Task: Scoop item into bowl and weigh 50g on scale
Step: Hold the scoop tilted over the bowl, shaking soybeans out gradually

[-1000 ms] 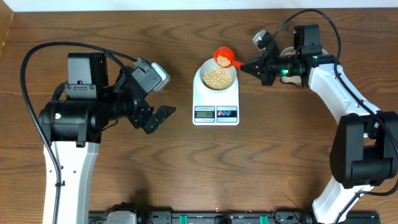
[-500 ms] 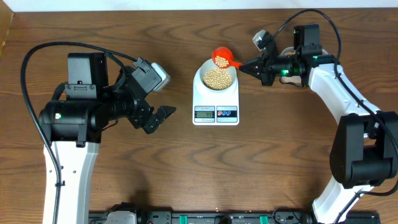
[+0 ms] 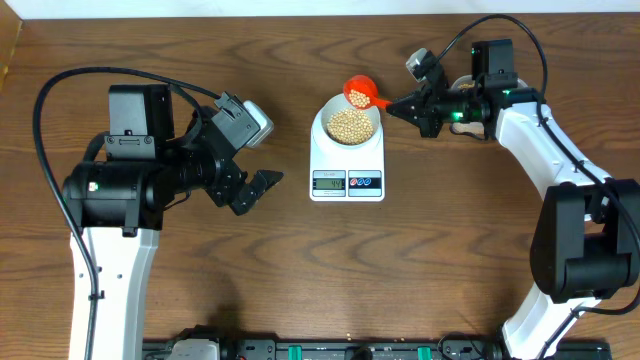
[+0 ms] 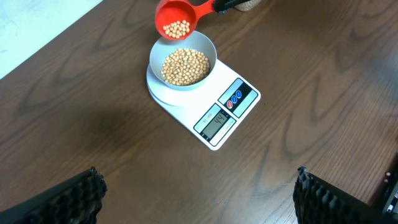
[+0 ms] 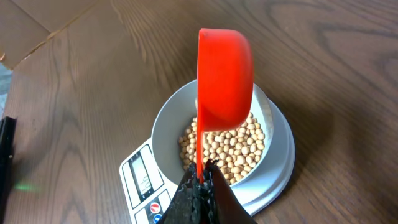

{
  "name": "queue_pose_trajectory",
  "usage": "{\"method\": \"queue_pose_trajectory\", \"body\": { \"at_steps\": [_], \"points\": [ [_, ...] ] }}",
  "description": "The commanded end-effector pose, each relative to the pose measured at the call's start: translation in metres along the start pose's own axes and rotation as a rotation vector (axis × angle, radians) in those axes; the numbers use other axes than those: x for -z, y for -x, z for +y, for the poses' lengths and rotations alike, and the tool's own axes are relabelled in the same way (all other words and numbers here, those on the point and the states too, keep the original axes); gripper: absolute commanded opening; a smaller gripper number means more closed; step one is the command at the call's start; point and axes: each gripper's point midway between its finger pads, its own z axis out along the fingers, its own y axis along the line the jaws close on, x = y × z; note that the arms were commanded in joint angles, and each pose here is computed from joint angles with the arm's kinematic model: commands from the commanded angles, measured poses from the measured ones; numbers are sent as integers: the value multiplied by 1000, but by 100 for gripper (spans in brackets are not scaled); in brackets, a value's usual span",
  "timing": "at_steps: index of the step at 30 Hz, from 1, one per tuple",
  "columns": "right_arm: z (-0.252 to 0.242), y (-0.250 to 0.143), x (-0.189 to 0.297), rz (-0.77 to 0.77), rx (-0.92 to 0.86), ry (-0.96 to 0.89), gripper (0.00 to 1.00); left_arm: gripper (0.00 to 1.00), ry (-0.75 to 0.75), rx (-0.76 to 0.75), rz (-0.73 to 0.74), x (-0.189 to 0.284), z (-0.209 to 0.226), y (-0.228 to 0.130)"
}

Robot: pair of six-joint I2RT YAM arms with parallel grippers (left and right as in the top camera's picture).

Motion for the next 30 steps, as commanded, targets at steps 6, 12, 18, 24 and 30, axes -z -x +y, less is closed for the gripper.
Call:
{"method": "queue_pose_trajectory", "body": {
  "at_steps": [6, 12, 18, 24, 30],
  "points": [
    [3, 0, -1, -10, 12, 26, 1, 98, 0, -6, -22, 4, 0, 6],
    [5, 1, -1, -17, 12, 38, 1, 98, 0, -6, -22, 4, 0, 6],
    [-16, -13, -5, 66, 10, -98, 1, 99, 0, -6, -22, 4, 0, 6],
    [-3, 1, -2, 0, 31, -17, 1, 98, 1, -6, -22, 4, 0, 6],
    [4, 4, 0, -22, 29, 24, 1, 98, 0, -6, -22, 4, 0, 6]
  ]
}}
